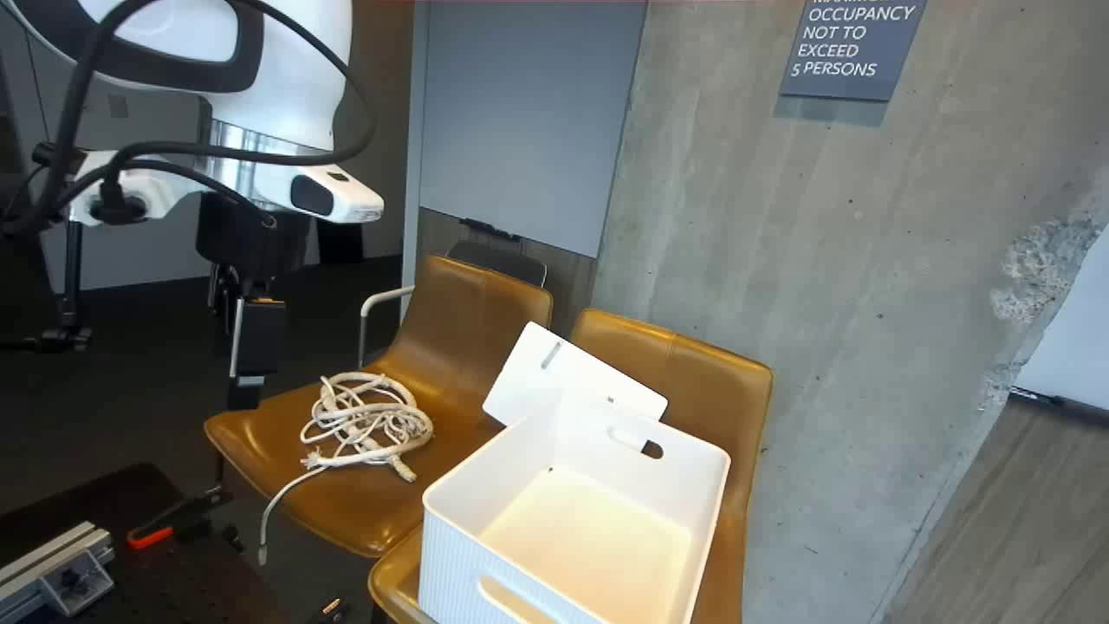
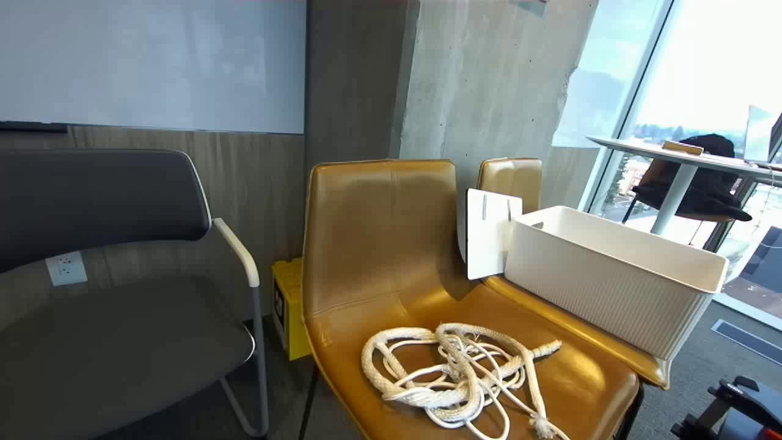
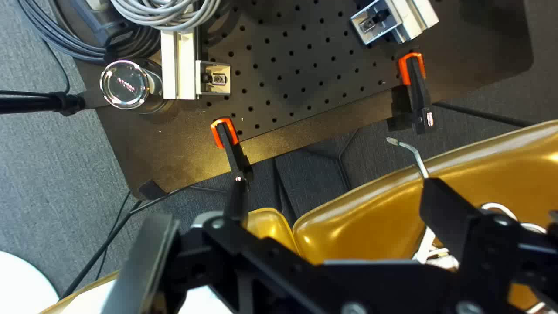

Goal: Put the ropes in the basket, then remove them out of the basket

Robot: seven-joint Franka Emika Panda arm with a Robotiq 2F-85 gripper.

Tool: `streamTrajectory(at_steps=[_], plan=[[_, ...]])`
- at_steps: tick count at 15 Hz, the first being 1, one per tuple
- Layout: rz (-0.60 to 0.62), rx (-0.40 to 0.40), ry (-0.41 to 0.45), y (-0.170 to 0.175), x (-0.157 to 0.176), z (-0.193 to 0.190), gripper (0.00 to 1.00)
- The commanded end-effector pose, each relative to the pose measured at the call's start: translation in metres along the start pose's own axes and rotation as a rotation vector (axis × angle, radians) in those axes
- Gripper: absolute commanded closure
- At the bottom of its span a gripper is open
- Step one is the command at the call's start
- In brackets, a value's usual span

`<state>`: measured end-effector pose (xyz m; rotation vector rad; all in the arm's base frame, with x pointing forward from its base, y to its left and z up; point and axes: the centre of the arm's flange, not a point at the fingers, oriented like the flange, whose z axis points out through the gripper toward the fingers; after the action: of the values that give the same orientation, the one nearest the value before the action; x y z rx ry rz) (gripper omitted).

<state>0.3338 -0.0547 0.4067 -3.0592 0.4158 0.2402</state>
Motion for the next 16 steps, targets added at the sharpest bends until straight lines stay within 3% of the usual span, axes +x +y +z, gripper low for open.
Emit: streamTrajectory(at_steps=[1,7,9,10,16], plan=[[0.0,0.0,0.001,0.0,0.0001,-0.0004,0.0],[0.0,0.0,0.002,0.0,0.0002,-0.0009,0.0],[-0.046,0.046,0.03,-0.0019,-0.0003,0.0039,0.0],[-0.016,0.002,0.002,-0.0011,0.0001,0.0007,0.0],[-0.038,0.01,0.012,-0.0025,0.0006,0.0029,0.0]])
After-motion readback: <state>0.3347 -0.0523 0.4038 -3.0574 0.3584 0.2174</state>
